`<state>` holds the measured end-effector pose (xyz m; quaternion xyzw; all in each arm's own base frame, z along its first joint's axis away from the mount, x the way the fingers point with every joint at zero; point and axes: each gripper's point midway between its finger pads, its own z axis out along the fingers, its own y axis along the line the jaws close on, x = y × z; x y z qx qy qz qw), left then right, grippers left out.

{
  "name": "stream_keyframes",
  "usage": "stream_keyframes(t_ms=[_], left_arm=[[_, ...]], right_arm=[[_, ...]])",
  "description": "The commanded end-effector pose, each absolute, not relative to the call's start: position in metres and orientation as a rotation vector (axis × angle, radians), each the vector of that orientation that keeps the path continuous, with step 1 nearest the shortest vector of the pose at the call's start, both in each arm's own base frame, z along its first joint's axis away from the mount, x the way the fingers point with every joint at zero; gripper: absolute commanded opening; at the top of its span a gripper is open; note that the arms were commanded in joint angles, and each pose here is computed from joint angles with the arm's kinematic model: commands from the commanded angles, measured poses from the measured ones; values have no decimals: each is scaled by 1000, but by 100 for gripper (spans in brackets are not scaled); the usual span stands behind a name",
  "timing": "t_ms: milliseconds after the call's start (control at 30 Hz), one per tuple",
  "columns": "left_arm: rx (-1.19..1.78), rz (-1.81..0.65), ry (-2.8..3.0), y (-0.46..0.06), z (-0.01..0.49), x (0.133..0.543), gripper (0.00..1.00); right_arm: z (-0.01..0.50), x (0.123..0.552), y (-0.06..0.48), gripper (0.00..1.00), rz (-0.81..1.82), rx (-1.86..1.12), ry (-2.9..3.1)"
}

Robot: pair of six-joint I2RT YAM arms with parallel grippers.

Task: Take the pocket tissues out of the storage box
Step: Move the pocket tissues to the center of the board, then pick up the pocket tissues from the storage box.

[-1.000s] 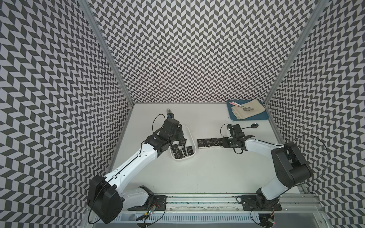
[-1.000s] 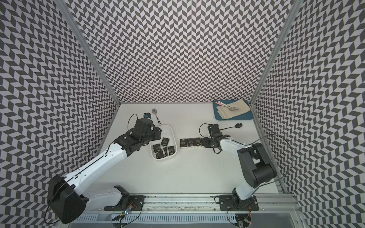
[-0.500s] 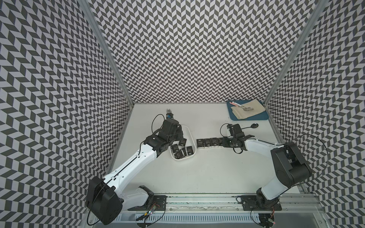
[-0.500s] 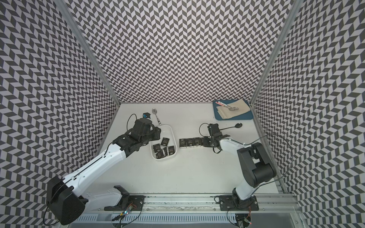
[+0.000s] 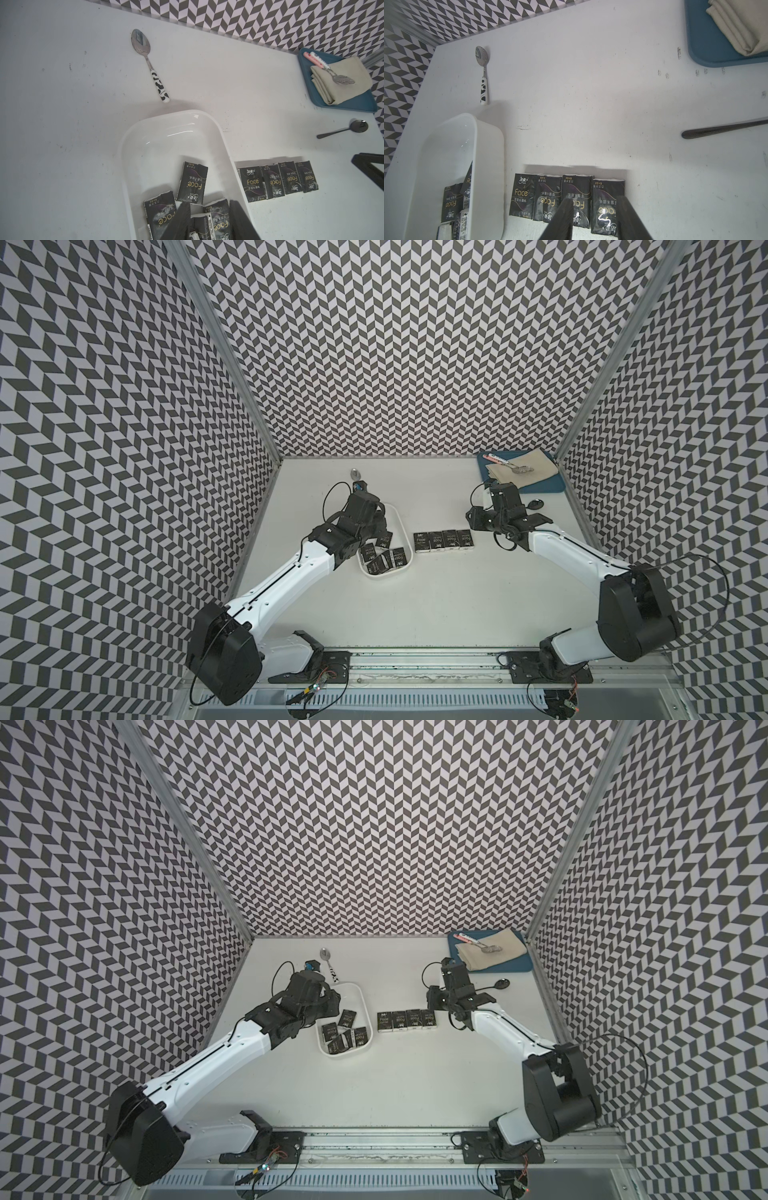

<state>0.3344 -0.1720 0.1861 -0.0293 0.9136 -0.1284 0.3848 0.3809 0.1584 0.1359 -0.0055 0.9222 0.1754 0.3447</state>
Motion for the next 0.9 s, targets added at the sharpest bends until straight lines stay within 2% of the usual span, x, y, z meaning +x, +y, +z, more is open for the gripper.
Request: stream_keyframes(t_ms=[0, 433, 867], left_arm=[[-81, -323, 2359, -175, 167, 339, 36], [-168, -298, 2471, -180, 98, 351, 36], [-216, -238, 2512, -176, 61, 359, 36]], right_arm=[[138, 378, 164, 39, 485, -39, 2386], [133, 378, 182, 40, 538, -81, 2395], [128, 373, 178, 40, 505, -101, 2409]])
